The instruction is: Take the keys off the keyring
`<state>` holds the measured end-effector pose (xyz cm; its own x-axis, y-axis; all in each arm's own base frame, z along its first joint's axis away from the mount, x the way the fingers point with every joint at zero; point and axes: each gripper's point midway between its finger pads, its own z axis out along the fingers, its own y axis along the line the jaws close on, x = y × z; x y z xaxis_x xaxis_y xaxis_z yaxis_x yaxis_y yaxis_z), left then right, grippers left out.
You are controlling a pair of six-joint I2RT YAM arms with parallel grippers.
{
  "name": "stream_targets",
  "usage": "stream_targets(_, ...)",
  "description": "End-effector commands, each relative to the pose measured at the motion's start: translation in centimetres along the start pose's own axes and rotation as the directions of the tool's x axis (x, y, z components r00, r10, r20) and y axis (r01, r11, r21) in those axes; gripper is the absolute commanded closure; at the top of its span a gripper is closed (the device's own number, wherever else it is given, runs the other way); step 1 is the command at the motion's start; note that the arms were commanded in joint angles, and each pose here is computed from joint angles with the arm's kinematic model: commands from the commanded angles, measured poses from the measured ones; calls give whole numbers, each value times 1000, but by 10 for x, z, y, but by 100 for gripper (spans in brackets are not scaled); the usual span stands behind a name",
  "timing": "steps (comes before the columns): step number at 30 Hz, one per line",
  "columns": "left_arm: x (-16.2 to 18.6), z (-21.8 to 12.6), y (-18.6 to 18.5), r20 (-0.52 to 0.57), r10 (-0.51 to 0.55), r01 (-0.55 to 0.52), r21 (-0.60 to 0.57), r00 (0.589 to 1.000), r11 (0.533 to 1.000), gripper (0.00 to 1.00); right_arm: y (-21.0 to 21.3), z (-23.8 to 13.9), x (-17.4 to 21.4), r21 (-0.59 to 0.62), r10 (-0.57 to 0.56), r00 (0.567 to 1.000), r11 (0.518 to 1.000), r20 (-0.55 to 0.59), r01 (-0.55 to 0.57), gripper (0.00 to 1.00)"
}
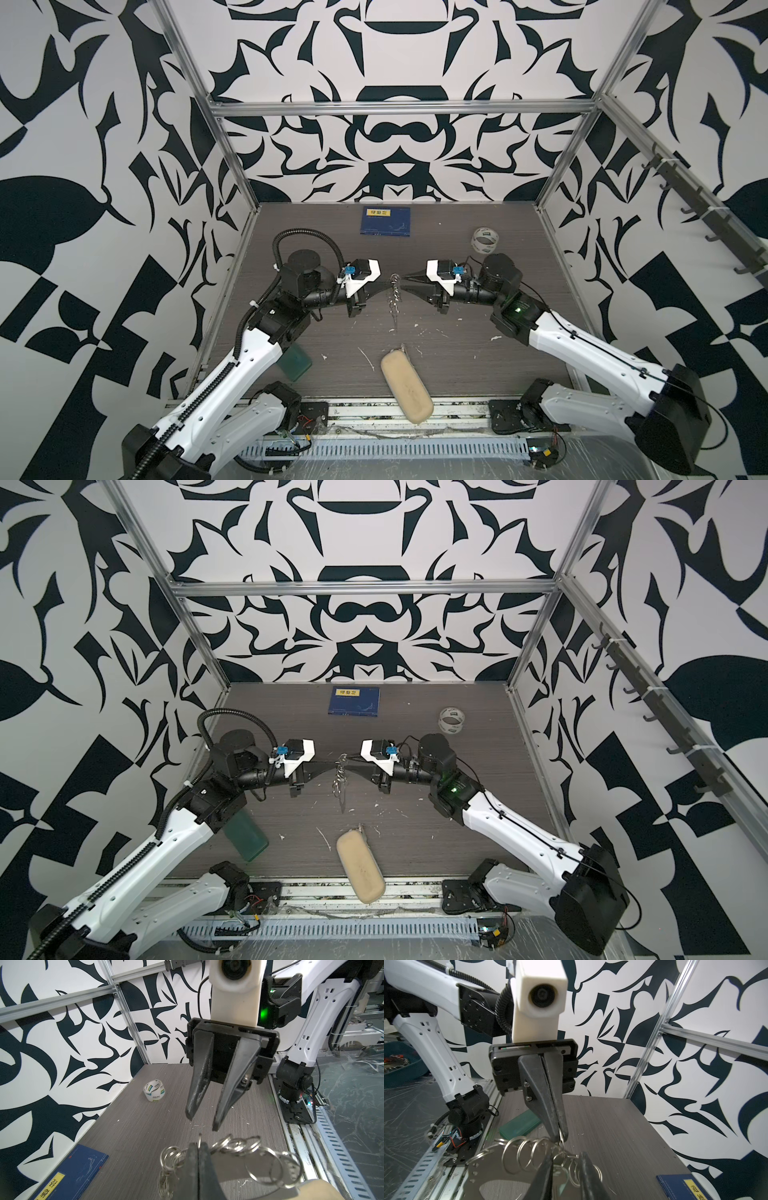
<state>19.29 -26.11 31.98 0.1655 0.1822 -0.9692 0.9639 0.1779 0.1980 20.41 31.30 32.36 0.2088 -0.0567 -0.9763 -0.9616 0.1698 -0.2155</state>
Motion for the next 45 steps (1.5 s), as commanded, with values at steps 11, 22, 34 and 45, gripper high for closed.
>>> stream_targets(11, -14, -3, 1, 52, 15, -15, -4, 999, 1000, 100, -7, -13, 16, 145, 34, 999, 989, 42, -40, 65)
stream_targets(22, -13, 1, -8, 95, 44, -50, 59, 994, 997, 100, 3, 1, -3, 111, 36, 993, 993, 108, -48, 65)
stream_targets(34, -26, -9, -21, 172, 228, -243, 68, 958, 968, 100, 13, -21, 14, 176, -42, 998, 984, 36, 35, 64)
stream_targets(45, -28, -3, -15, 185, 158, -181, 113, 970, 977, 100, 15, -27, 9, 205, -87, 989, 977, 117, 62, 66)
